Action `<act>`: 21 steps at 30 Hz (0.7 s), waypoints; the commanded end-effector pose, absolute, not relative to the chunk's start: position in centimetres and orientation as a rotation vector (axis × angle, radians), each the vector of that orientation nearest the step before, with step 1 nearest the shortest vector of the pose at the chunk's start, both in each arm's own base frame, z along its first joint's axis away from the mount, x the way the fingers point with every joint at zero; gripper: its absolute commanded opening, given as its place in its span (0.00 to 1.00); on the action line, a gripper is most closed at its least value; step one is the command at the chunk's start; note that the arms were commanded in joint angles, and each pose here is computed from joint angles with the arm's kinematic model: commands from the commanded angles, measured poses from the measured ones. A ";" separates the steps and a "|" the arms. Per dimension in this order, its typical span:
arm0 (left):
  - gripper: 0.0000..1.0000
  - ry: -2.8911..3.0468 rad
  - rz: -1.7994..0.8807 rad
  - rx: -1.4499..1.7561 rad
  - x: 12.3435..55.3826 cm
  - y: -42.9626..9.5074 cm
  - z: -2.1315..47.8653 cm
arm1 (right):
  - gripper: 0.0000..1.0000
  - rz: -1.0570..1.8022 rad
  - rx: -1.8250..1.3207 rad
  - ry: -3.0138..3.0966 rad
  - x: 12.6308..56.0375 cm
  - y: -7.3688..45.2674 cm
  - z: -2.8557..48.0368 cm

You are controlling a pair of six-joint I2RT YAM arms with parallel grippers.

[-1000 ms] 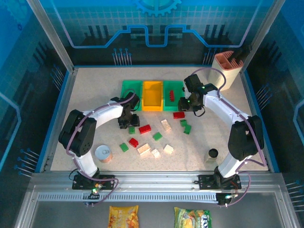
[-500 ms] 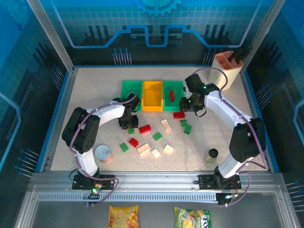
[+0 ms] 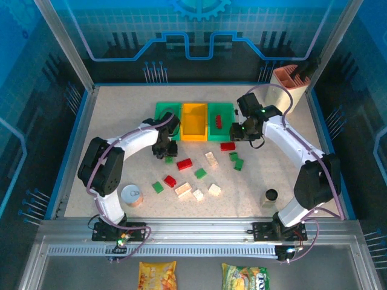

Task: Sort the legos into containers by color
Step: Pick up the lego from the center of the table.

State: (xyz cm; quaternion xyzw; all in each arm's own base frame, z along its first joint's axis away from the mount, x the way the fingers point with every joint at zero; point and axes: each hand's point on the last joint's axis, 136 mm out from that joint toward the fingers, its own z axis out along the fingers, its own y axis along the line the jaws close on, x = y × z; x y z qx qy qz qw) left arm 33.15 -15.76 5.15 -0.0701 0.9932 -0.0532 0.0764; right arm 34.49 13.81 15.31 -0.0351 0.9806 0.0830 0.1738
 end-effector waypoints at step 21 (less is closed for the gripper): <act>0.28 2.756 -0.237 -0.006 47.4 -24.2 13.5 | 0.40 0.153 -0.083 2.760 30.8 11.4 17.0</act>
